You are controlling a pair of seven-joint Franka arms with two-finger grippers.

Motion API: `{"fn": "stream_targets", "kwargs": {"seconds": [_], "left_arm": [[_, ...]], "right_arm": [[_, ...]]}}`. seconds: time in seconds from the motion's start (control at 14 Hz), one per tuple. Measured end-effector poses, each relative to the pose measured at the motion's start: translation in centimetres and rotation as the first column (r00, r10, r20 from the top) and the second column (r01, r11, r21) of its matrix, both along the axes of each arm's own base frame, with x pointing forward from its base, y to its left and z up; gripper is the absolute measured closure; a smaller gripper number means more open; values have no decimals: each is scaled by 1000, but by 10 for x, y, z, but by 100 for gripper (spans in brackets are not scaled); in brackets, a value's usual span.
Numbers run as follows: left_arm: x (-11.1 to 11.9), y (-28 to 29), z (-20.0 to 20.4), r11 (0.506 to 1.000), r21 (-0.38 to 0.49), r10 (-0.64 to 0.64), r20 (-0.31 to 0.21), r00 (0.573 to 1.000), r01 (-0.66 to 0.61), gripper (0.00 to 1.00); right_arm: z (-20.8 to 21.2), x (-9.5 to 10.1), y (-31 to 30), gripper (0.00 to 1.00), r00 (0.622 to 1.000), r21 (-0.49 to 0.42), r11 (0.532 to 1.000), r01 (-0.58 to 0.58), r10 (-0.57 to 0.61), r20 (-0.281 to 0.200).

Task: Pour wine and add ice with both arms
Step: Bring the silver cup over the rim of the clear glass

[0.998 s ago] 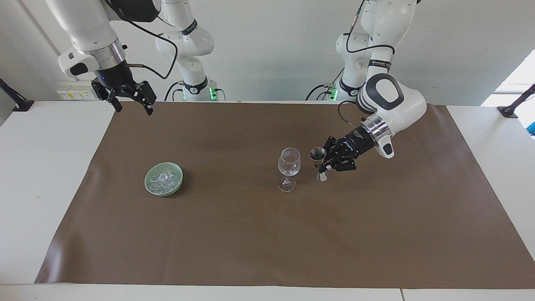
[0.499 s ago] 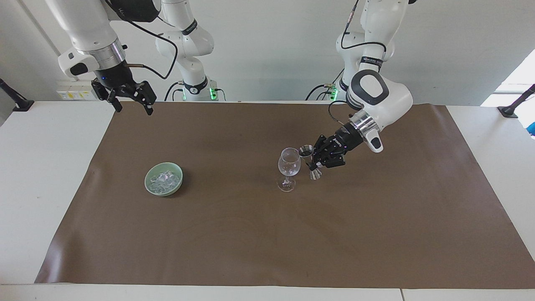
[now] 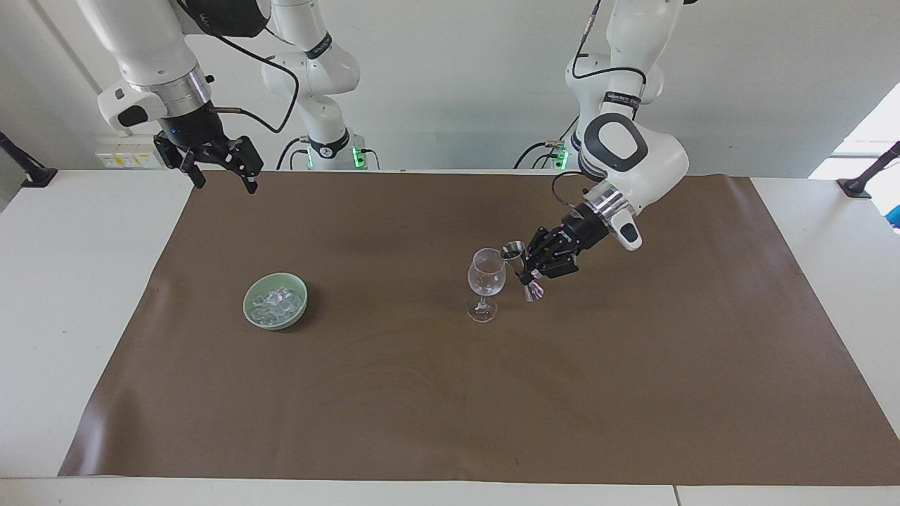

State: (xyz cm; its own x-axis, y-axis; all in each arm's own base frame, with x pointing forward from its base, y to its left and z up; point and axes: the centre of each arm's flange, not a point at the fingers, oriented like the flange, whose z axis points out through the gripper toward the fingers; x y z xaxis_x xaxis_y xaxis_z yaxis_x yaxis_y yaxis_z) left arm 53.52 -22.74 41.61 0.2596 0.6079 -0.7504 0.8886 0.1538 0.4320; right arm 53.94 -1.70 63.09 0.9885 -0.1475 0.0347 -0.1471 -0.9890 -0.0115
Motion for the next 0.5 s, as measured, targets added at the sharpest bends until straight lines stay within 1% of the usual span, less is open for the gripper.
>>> {"fn": "stream_targets", "kwargs": {"seconds": [0.5], "left_arm": [[-4,-6,0,996,80,-36,104,994,28,80]], "right_arm": [[0,0,0,0,1000,0,1000,0,0,0]]}}
